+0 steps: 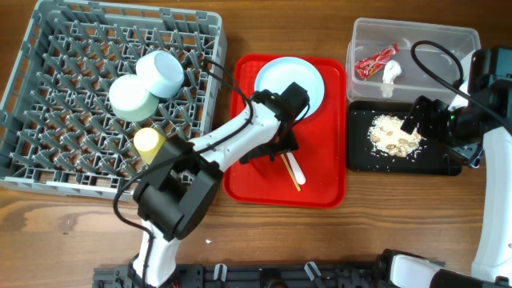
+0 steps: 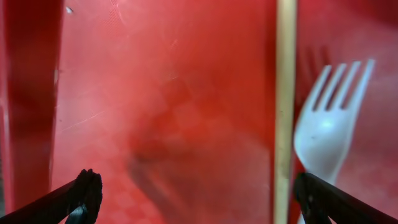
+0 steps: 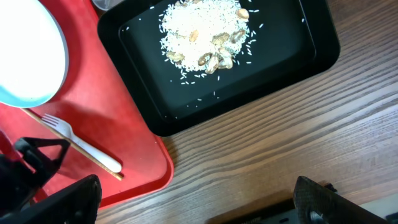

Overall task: Sort waste into correct bins and load items into the dishwasher rack
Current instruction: 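Reach the left gripper to the red tray and grasp the chopstick, then place the wooden chopstick upright into the dish rack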

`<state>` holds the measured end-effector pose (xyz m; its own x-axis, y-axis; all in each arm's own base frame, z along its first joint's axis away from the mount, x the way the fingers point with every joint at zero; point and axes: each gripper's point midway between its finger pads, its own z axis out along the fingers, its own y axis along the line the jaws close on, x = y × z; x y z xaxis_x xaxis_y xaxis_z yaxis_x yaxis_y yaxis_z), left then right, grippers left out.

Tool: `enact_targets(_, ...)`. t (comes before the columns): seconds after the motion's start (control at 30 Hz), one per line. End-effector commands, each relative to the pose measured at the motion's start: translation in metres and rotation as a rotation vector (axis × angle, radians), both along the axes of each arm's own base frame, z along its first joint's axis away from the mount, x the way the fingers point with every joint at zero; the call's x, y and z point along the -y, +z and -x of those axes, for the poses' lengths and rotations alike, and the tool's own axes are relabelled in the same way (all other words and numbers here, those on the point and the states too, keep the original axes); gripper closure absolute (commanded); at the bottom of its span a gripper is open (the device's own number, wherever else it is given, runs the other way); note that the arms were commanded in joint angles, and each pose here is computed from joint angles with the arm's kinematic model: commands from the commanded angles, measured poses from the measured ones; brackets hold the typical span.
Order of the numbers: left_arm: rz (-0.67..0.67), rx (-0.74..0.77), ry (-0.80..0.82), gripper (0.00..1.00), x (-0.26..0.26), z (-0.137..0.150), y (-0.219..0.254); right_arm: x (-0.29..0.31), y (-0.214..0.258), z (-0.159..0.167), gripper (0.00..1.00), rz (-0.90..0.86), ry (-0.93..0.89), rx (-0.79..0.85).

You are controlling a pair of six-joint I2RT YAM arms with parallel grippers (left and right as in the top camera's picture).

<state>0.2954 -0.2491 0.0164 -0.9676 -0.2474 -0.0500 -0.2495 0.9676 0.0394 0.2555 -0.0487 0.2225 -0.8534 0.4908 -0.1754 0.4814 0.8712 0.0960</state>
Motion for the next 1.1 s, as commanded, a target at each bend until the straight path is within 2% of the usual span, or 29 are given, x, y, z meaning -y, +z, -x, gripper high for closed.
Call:
enact_targets(0.0,-0.050,-0.021,0.007,0.00,-0.004,0.005,-0.018,0.003,0.009,0.000,0.00,0.019,-0.014,0.026)
enact_targets(0.13,-0.046,-0.032,0.006,0.00,-0.002,0.008,-0.020,0.003,0.008,0.000,0.00,0.018,-0.014,0.025)
enact_targets(0.17,-0.039,-0.040,0.006,0.07,-0.001,0.009,-0.020,0.003,0.008,0.000,0.00,0.018,-0.014,0.025)
enact_targets(0.2,-0.022,-0.052,0.006,0.21,0.002,0.011,-0.021,0.003,0.008,0.000,0.00,0.018,-0.014,0.025)
enact_targets(0.27,-0.012,-0.046,0.006,0.28,0.004,0.010,-0.023,0.003,0.008,0.000,0.00,0.018,-0.014,0.025)
enact_targets(0.43,0.051,-0.090,0.006,0.29,0.010,0.023,-0.041,0.003,0.008,0.001,0.00,0.018,-0.014,0.024)
enact_targets(0.47,0.049,-0.095,0.006,0.33,0.008,0.026,-0.044,0.003,0.008,0.001,0.00,0.018,-0.014,0.024)
enact_targets(0.5,0.046,-0.098,0.006,0.46,0.007,0.027,-0.045,0.003,0.008,0.001,0.00,0.018,-0.014,0.024)
enact_targets(0.63,0.046,-0.099,0.006,0.65,0.007,0.027,-0.045,0.003,0.008,0.001,0.00,0.018,-0.014,0.024)
enact_targets(0.67,0.045,-0.098,0.007,0.66,0.007,0.027,-0.045,0.003,0.008,0.001,0.00,0.018,-0.014,0.023)
enact_targets(0.73,0.045,-0.098,0.007,0.84,0.007,0.027,-0.045,0.003,0.008,0.001,0.00,0.018,-0.015,0.022)
enact_targets(0.77,0.045,-0.098,0.007,0.89,0.007,0.027,-0.045,0.003,0.008,0.001,0.00,0.017,-0.014,0.022)
enact_targets(0.83,0.046,-0.098,0.007,0.89,0.007,0.027,-0.045,0.003,0.008,0.001,0.00,0.017,-0.014,0.021)
enact_targets(0.9,0.046,-0.098,0.007,0.96,0.007,0.027,-0.045,0.003,0.008,0.001,0.00,0.017,-0.014,0.021)
enact_targets(1.07,0.060,-0.083,0.015,0.96,0.006,0.021,-0.039,0.003,0.008,0.001,0.00,0.018,-0.014,0.021)
